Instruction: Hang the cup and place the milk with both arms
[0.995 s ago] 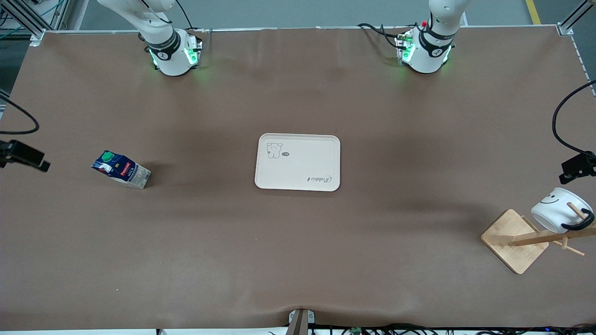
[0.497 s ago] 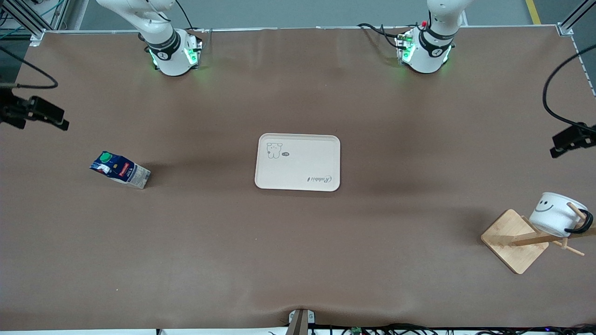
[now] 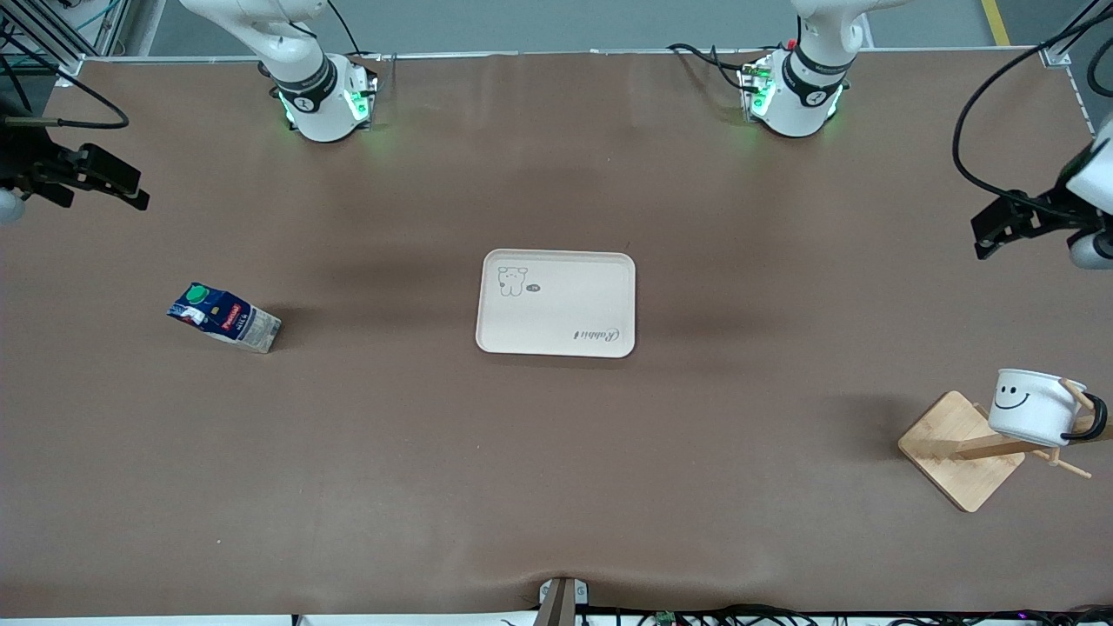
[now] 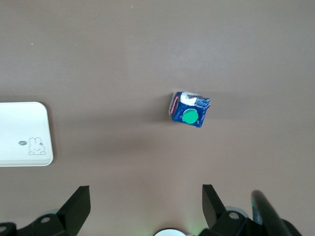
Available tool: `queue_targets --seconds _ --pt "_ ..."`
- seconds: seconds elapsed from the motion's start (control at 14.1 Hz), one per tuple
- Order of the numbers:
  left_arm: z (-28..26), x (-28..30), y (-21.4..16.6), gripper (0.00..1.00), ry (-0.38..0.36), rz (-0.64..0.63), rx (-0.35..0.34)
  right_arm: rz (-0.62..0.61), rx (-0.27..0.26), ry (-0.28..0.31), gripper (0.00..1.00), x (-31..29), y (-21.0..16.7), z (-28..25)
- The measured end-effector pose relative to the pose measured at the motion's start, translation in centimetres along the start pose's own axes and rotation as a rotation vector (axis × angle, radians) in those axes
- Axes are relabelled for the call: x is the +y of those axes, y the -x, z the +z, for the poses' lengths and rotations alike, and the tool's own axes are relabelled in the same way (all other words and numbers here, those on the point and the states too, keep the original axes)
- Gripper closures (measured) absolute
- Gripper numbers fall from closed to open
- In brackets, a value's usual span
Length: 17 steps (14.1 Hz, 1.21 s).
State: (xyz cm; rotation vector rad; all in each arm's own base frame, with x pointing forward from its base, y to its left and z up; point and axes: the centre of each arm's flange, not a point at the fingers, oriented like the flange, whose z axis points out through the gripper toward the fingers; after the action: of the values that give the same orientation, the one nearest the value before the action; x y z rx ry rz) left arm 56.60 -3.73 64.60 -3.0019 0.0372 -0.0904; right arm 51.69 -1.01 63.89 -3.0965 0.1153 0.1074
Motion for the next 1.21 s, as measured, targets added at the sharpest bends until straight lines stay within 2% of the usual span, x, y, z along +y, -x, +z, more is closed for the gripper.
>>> queue_targets --seconds 0.36,0.57,0.71,1.21 --pt "-1.2 1.5 3.3 0.0 0.014 0.011 0.015 0.031 0.028 -0.013 0.0 1.6 0.4 -1.4" --pt "-1.6 1.6 5.5 0.0 0.08 -0.001 0.026 0.044 0.041 0.007 0.0 2.4 0.5 -2.0" --pt "-1.8 1.9 6.4 0.0 0.097 0.001 0.027 0.042 0.042 0.011 0.0 2.3 0.5 -2.0" --pt "-1.3 2.8 4.9 0.0 0.109 0.018 0.02 0.029 0.026 0.013 0.0 1.8 0.7 -2.0"
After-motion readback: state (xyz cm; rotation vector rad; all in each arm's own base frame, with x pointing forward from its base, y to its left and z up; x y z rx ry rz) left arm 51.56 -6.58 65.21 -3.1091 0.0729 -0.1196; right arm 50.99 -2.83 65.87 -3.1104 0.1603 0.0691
